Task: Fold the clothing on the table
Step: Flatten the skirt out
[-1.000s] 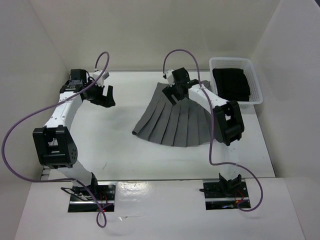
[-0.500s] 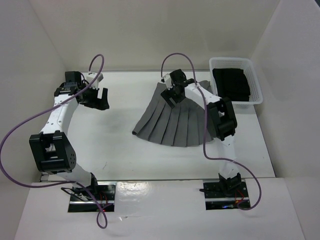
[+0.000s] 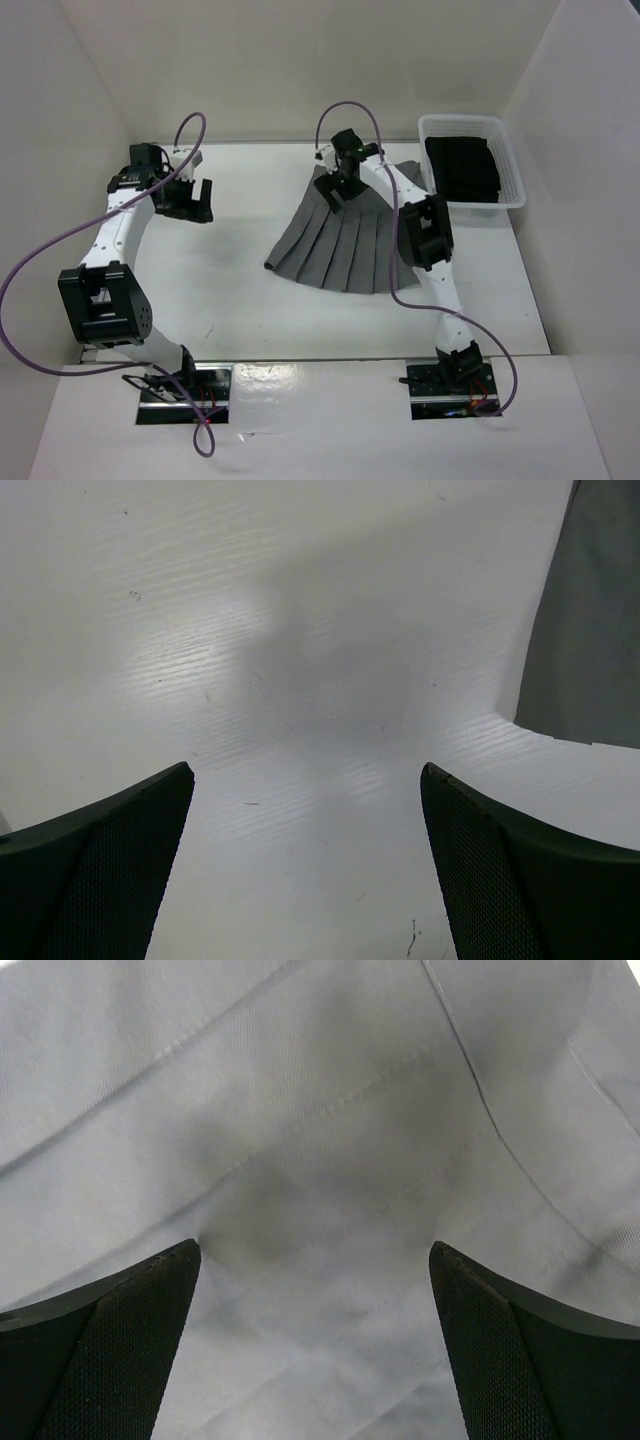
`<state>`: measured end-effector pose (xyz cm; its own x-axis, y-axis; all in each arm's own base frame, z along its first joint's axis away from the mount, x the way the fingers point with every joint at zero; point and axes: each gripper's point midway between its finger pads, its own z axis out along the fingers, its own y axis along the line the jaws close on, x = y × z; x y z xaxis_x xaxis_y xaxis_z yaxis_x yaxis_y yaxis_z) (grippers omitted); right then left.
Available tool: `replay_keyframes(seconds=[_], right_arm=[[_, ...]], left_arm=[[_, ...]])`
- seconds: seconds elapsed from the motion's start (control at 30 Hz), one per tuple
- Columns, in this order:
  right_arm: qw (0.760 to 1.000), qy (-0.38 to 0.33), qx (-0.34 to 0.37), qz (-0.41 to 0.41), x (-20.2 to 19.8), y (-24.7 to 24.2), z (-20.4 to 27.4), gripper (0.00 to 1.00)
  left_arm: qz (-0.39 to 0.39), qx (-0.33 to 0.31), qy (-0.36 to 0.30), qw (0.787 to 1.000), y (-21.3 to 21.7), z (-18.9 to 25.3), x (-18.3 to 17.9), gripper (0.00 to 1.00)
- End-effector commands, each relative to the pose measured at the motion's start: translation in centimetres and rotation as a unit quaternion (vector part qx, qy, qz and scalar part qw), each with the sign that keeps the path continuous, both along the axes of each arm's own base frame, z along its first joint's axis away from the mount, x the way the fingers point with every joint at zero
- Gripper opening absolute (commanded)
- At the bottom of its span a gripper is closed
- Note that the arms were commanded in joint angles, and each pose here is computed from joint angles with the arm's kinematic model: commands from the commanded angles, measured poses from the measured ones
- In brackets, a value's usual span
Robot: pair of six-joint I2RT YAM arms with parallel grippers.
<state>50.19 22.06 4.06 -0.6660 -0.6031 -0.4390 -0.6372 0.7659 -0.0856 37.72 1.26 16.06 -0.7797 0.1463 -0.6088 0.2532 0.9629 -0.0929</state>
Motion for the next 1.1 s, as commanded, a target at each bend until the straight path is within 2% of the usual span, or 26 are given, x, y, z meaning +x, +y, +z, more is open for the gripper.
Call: replay_keyframes(seconds=[0.0,0.17,0.2,0.23,0.33,0.53,0.77,0.9,1.07], right_arm=[[0.998,0.068,0.011,0.003,-1.9,0.7,-1.3,0.99],[0.996,0.092,0.011,-0.004,-1.6,1.2,-1.6,0.99],[0.993,0.115,0.008,-0.008,-2.0,1.2,-3.4,0.99],[0.995,0.091,0.026,-0.004,-0.8,2.0,-1.6,0.99],[0.995,0.094,0.026,0.007,-1.5,3.6,-2.2,0.99],[0.991,0.098,0.038,0.084,-4.7,9.6,-1.9,0.99],[0.978,0.096,0.043,0.180,-11.1,18.1,-1.9,0.99],[0.972,0.069,0.046,0.221,-13.7,22.2,-1.3,0.99],[0.977,-0.006,0.063,0.203,-11.0,24.1,0.4,0.99]], left_arm=[[0.020,0.004,0.007,1.000,0.8,0.0,0.0,1.00],[0.022,0.014,0.012,1.000,1.1,-0.2,-0.3,1.00],[0.022,0.014,0.012,1.000,1.1,-0.2,-0.3,1.00],[0.029,0.018,0.013,0.999,1.6,-0.2,-0.3,1.00],[0.031,0.020,0.016,0.999,2.0,-0.3,-0.5,1.00],[0.042,0.028,0.020,0.999,3.5,-0.4,-0.9,1.00],[0.049,0.029,0.025,0.998,4.1,-0.6,-1.7,1.00],[0.056,0.026,0.020,0.998,4.5,-0.2,-2.0,1.00],[0.058,0.028,0.023,0.998,4.8,-0.3,-2.8,1.00]])
